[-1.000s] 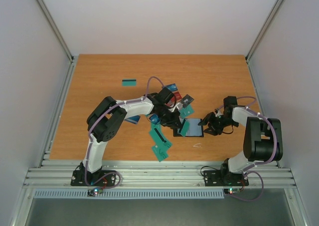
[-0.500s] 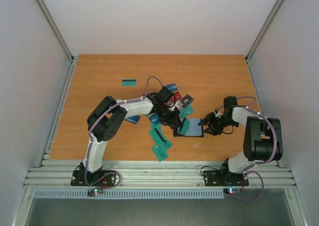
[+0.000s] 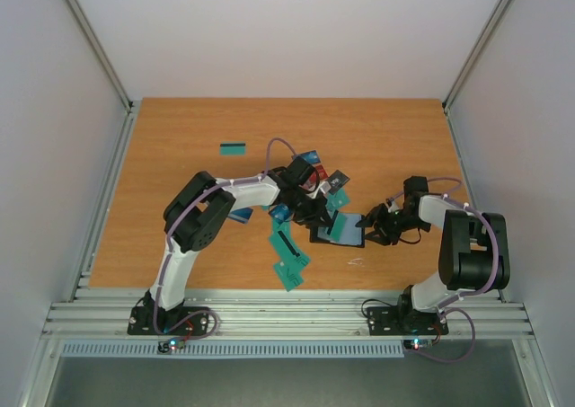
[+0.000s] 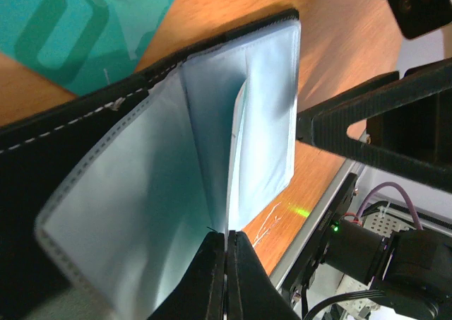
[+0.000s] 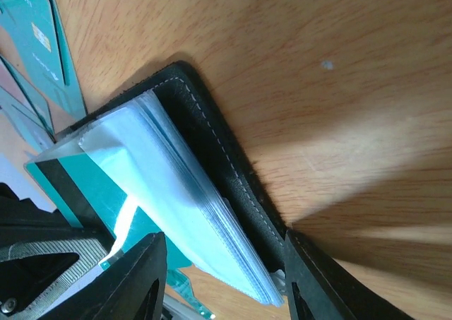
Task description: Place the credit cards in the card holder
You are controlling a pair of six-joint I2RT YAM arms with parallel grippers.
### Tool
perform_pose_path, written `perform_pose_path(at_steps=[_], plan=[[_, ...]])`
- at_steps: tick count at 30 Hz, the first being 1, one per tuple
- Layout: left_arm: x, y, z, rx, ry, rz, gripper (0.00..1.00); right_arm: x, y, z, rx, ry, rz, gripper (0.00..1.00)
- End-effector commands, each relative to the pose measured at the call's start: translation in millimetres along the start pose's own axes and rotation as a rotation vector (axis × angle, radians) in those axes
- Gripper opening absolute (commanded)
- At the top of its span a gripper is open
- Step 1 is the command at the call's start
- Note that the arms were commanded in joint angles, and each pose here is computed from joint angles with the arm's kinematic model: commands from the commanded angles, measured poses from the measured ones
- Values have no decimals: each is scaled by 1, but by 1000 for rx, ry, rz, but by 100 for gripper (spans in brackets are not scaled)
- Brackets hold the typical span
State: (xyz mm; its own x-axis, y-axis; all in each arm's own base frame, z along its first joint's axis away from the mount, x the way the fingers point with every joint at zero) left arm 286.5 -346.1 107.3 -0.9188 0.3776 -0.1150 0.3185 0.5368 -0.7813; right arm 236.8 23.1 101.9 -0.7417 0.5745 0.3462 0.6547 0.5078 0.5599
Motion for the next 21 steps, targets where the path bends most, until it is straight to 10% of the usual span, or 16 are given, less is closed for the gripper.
perform_pose_path(at_steps=[1, 21], plan=[[-11, 1, 7, 27, -28, 14, 0, 5, -12, 6, 30, 16, 45, 48], [-4, 6, 26, -9, -9, -36, 0, 9, -14, 8, -1, 40, 74, 48]])
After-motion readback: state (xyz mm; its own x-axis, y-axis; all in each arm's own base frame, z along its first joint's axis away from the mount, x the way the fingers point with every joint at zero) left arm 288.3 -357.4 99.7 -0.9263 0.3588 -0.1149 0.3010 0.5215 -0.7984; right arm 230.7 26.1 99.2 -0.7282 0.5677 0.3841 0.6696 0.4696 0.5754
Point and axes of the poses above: each gripper's point midway between its finger pads, its own z axis out along the fingers, its own y axis along the line the jaws close on, x = y × z, the point moved 10 cm from there along -z, back along the fingers, and after that the axes turned 10 degrees about z, right-handed, at the moved point
